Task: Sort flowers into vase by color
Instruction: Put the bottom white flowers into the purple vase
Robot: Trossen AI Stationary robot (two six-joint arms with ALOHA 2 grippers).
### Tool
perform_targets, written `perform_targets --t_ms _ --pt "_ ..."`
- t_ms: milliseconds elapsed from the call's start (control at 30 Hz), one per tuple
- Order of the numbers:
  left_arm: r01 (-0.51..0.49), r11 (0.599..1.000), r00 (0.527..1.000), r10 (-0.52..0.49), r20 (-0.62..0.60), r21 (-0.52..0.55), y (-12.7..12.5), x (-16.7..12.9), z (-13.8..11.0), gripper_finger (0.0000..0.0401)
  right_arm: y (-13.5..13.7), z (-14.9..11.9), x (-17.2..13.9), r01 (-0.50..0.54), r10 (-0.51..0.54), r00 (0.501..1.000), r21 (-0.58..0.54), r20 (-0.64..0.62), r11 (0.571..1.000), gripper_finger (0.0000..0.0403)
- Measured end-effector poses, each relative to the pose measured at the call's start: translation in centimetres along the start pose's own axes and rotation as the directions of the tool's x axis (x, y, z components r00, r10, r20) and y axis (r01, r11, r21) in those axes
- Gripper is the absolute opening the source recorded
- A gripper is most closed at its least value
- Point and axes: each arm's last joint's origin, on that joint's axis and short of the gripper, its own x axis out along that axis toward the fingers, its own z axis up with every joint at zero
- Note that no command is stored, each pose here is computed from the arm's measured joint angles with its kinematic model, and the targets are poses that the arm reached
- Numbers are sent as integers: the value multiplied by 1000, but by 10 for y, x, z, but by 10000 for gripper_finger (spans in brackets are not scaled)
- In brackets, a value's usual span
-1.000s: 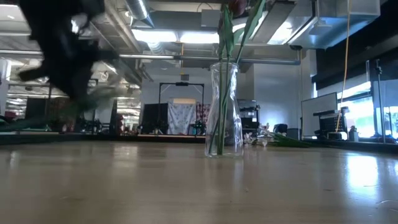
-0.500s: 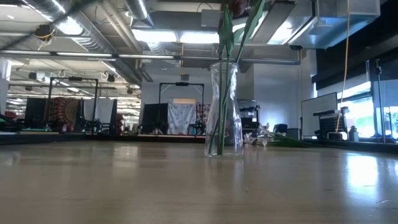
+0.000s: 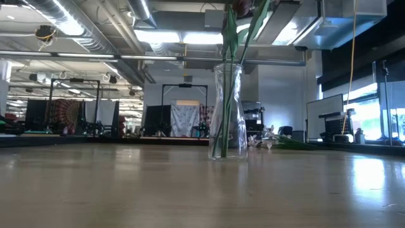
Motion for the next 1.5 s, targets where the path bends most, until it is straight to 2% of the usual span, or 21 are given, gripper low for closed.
perform_targets --t_ms 100,167,333,567,833,900,1067,1233,1367,1500 --pt "138 989 990 -140 28 42 -11 -11 6 1 0 1 0 2 -2 1000 22 3 1000 139" --pt "242 968 969 -245 44 59 -18 -20 11 1 0 0 0 1 -1 1000 52 1 999 125" --pt "482 870 870 -489 67 103 -27 -39 21 1 1 0 0 -12 12 1000 116 5 993 106" --pt "653 743 744 -666 54 148 -30 -55 27 1 1 0 0 -17 16 1000 133 7 991 104" --pt "727 674 679 -734 5 131 -44 -62 17 2 1 0 0 -10 10 1000 150 5 989 104" --pt "728 669 677 -736 -6 148 -49 -66 9 2 1 0 0 -7 6 1000 174 3 985 104" --pt "704 697 704 -710 -2 137 -53 -67 -20 2 7 -2 3 -5 6 1000 208 -6 978 104" --pt "671 741 741 -672 -23 -35 -48 -65 -39 2 9 -3 4 9 -6 1000 215 -13 977 104" --pt "654 747 744 -664 -79 -116 -49 -66 -48 2 8 -3 4 70 -65 997 212 -31 975 104" --pt "570 807 783 -590 -195 -154 -50 -73 -63 2 8 -4 4 77 -71 997 209 -34 975 104"
